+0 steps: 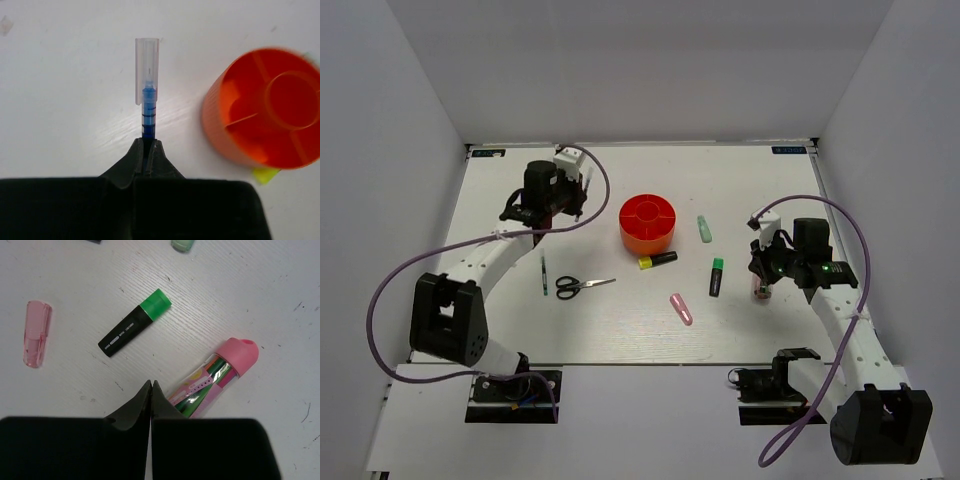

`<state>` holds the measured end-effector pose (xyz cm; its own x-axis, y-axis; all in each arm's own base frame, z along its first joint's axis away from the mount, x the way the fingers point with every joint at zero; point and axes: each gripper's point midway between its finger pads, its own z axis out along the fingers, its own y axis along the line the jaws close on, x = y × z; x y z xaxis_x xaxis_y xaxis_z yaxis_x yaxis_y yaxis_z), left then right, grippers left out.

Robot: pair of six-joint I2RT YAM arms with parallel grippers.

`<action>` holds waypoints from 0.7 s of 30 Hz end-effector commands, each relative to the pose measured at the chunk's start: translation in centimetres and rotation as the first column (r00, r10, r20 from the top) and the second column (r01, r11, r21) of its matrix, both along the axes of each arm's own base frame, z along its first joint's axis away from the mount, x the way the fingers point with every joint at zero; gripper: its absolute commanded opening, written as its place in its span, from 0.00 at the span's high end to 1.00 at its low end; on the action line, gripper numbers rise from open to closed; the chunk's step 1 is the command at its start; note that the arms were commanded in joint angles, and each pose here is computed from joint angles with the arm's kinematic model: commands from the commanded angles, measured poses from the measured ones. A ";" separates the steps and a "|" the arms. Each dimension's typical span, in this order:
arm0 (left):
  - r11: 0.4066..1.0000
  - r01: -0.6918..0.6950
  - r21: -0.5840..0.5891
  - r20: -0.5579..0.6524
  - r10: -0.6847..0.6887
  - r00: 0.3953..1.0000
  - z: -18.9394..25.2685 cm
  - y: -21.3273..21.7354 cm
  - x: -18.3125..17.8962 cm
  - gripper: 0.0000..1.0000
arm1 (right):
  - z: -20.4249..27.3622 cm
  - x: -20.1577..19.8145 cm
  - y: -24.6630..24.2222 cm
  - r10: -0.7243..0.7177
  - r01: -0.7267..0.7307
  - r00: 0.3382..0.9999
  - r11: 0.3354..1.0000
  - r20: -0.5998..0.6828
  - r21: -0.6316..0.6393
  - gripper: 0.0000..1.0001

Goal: Sort the stationery into containers
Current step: Pick up the drawer from the center of the board, then place the pen in the storage box.

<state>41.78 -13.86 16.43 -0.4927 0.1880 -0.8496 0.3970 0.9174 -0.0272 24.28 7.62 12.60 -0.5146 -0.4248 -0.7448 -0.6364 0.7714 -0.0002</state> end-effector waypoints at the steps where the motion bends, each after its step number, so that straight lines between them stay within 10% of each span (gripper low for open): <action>1: 0.971 0.053 -0.235 0.198 -0.005 0.980 4.9 -3.6 1.2 1.00 | 0.4 0.2 0.3 0.014 -0.015 1.000 1.000 0.028 0.015 1.00; 21: 0.838 0.262 -0.478 0.396 -0.061 0.916 7.4 -13.4 6.2 1.00 | -0.4 0.2 0.4 0.017 -0.017 1.000 1.000 0.001 0.014 1.00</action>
